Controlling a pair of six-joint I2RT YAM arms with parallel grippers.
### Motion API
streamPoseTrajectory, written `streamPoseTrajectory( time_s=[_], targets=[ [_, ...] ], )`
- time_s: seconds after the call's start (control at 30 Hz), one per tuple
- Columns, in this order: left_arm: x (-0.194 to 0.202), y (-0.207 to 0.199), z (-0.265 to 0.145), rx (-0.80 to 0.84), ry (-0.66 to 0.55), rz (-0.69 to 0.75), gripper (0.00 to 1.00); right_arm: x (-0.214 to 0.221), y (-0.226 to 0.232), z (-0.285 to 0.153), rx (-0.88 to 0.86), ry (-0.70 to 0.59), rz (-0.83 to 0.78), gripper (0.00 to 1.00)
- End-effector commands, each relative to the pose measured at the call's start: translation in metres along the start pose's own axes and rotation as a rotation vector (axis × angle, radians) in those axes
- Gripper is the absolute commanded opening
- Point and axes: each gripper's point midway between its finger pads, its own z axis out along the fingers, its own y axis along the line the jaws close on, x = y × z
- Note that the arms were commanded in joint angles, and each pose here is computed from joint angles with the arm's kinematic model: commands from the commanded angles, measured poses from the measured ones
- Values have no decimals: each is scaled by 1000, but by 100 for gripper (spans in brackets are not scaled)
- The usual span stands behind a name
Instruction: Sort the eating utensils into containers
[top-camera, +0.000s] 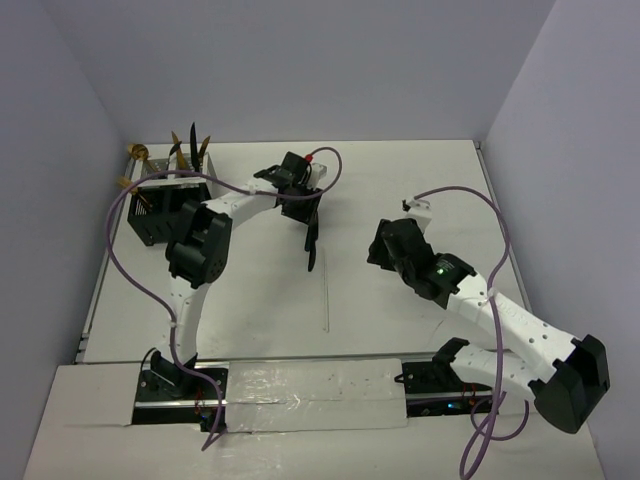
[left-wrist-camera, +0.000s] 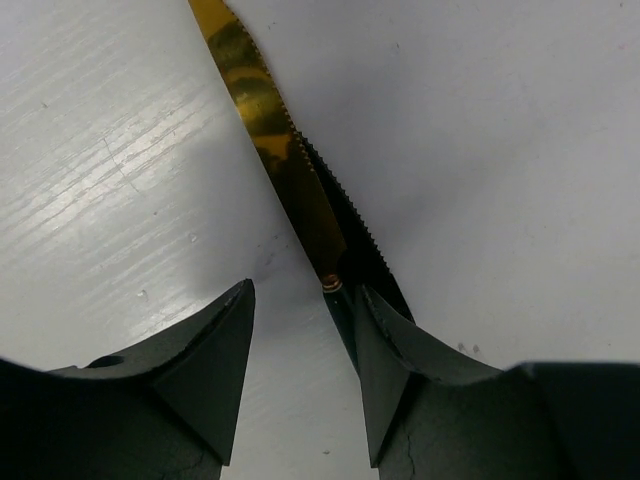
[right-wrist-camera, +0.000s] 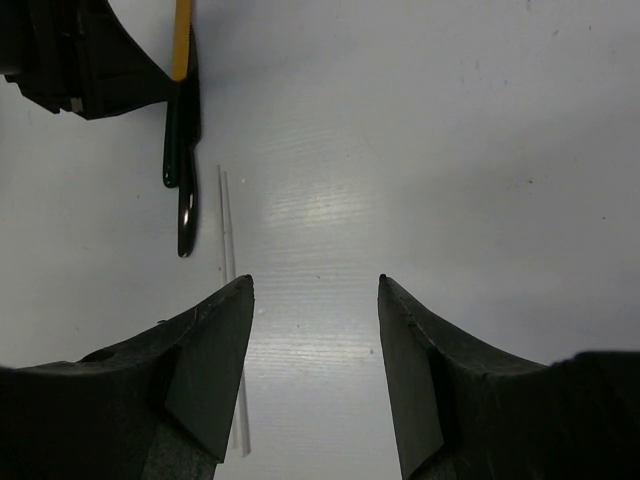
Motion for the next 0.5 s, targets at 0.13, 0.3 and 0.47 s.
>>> streamPoseTrajectory(
  time_s=[0.13,0.3,0.47],
  targets=[
    [7,-3,-3,-47,20,25,48,-9,-13,-7,31,-63,47,60],
    [12,-6,5,-43,35,30,48,-9,-12,-5,36,-56,39,60],
    [15,-4,7,-69,44,53,40,-10,-11,-4,39,-53,27,60]
  ],
)
